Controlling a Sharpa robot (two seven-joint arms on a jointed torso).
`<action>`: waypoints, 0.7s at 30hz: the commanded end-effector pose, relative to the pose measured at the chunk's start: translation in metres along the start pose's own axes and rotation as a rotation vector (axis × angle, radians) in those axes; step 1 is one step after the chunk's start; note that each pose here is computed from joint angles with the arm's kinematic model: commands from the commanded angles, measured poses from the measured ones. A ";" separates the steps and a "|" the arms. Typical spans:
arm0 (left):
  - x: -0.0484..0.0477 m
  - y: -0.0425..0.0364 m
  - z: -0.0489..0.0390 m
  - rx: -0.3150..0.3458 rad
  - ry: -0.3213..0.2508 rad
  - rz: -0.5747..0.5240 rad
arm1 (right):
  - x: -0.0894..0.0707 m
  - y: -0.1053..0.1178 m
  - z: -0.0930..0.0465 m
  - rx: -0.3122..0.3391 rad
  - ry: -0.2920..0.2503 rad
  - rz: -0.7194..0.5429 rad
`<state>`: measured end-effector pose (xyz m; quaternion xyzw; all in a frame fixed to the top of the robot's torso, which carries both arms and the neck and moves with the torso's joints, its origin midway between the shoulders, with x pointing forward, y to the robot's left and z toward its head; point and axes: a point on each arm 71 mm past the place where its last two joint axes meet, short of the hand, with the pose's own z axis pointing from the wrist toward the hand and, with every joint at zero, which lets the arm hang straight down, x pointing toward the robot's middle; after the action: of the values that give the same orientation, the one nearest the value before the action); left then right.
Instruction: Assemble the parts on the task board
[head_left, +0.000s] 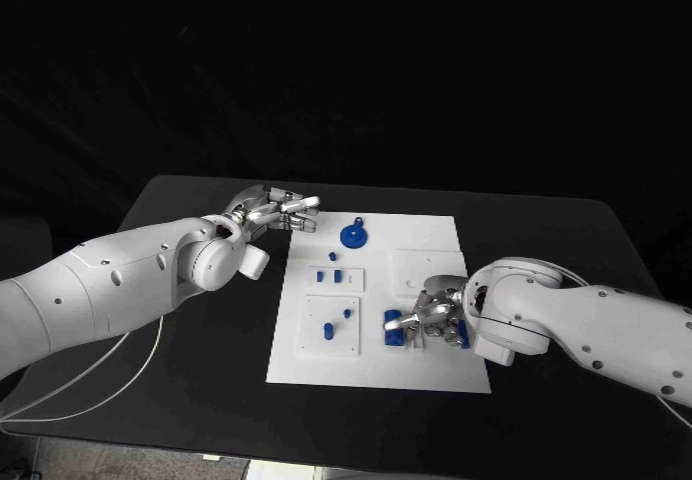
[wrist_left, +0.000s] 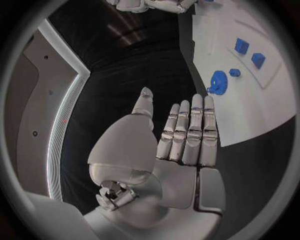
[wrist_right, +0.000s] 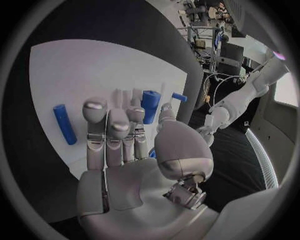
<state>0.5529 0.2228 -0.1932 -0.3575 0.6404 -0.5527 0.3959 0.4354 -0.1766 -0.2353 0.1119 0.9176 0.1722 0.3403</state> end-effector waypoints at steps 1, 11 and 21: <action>0.0020 -0.0012 0.0009 0.007 0.014 -0.002 | -0.002 -0.003 -0.002 -0.018 -0.023 0.024; 0.0020 -0.0008 0.0010 0.006 0.014 -0.001 | -0.003 -0.006 -0.009 -0.054 -0.021 0.020; 0.0017 -0.0004 0.0007 0.003 0.015 -0.001 | 0.000 -0.006 -0.011 -0.058 0.012 -0.009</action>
<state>0.5533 0.2233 -0.1939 -0.3581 0.6413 -0.5510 0.3961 0.4302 -0.1873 -0.2291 0.1133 0.9104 0.1920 0.3486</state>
